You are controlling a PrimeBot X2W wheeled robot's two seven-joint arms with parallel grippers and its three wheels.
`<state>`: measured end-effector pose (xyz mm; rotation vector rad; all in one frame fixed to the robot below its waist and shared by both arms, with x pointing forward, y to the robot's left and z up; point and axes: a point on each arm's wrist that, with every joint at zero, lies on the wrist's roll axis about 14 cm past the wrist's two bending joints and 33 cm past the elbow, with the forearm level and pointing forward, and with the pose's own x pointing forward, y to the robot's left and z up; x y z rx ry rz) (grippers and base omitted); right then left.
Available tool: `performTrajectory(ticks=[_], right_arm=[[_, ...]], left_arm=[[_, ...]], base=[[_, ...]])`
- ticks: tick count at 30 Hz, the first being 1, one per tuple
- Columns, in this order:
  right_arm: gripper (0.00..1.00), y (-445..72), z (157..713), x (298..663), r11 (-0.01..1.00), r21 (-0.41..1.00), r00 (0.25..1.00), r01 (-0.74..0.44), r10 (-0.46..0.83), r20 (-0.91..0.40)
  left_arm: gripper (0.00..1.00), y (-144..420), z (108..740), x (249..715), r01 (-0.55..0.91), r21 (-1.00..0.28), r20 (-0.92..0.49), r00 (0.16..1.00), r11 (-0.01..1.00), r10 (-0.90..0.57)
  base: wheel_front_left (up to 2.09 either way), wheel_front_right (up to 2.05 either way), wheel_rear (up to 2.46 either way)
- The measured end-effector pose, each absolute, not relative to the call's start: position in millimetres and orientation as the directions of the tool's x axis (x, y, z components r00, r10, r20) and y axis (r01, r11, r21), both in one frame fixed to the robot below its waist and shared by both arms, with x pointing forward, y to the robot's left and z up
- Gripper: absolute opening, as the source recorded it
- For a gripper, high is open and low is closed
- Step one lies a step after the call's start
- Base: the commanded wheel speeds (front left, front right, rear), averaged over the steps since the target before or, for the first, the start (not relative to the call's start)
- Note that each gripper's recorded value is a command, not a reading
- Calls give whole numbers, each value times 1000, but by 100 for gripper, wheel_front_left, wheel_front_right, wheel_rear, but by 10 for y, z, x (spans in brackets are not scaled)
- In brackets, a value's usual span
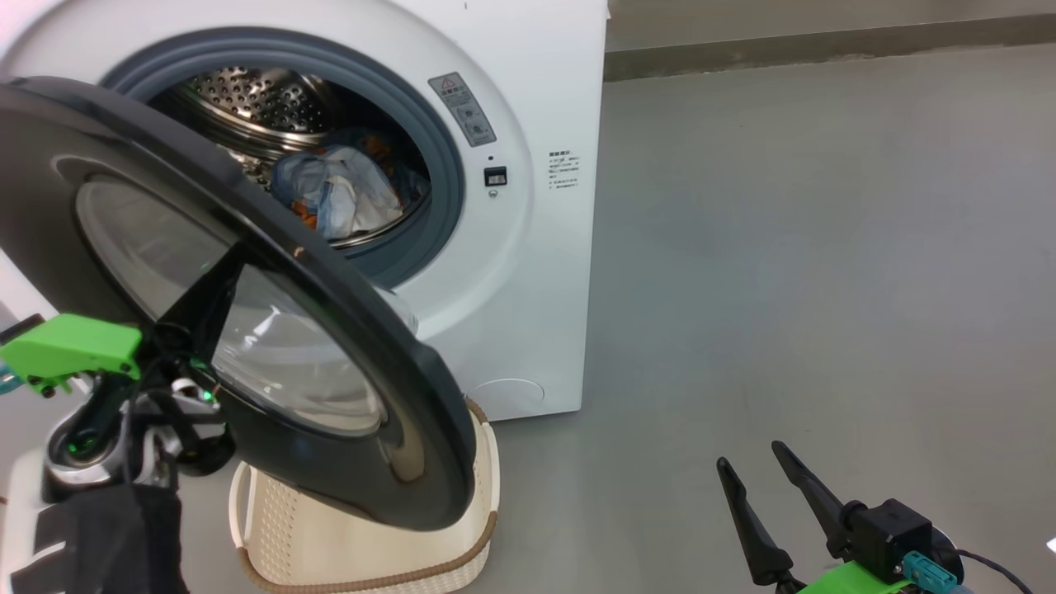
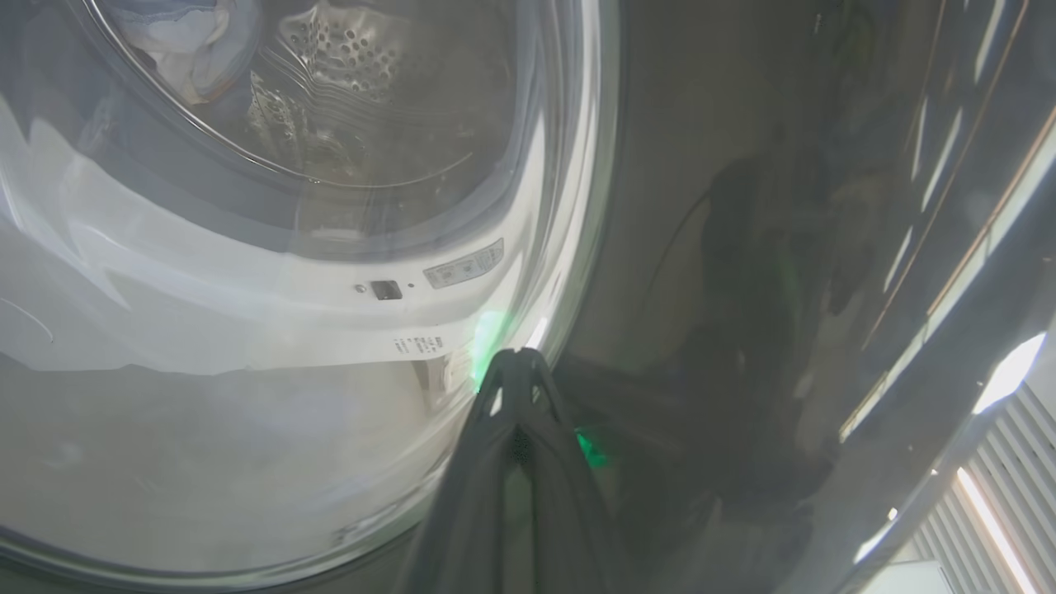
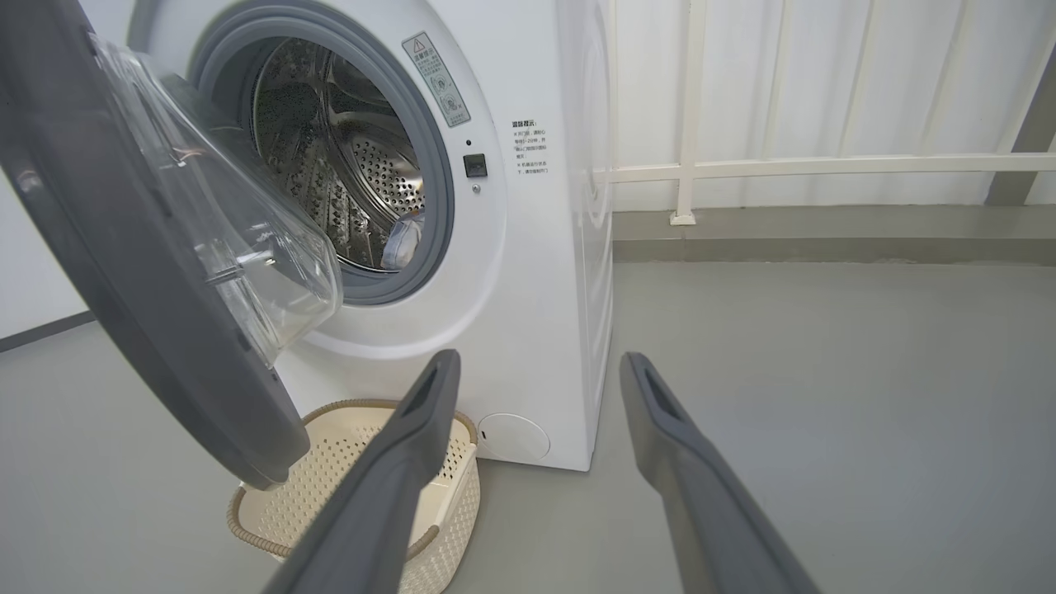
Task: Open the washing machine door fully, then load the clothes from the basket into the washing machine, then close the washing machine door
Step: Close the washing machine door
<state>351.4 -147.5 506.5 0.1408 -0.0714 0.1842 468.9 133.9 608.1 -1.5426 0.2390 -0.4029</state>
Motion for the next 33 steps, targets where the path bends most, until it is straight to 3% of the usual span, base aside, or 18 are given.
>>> performTrajectory(ticks=[27, 33], right_arm=[[100, -1574, 5101, 3470, 979, 110, 982, -174, 164, 92], [100, -1558, 5098, 3481, 978, 111, 981, -178, 168, 92]], left_arm=[[0, 1144, 6038, 4883, 98, -993, 115, 934, -68, -337], [0, 1162, 6013, 4890, 106, -994, 87, 940, 40, -330]], base=[[0, 0, 0], [0, 0, 0]])
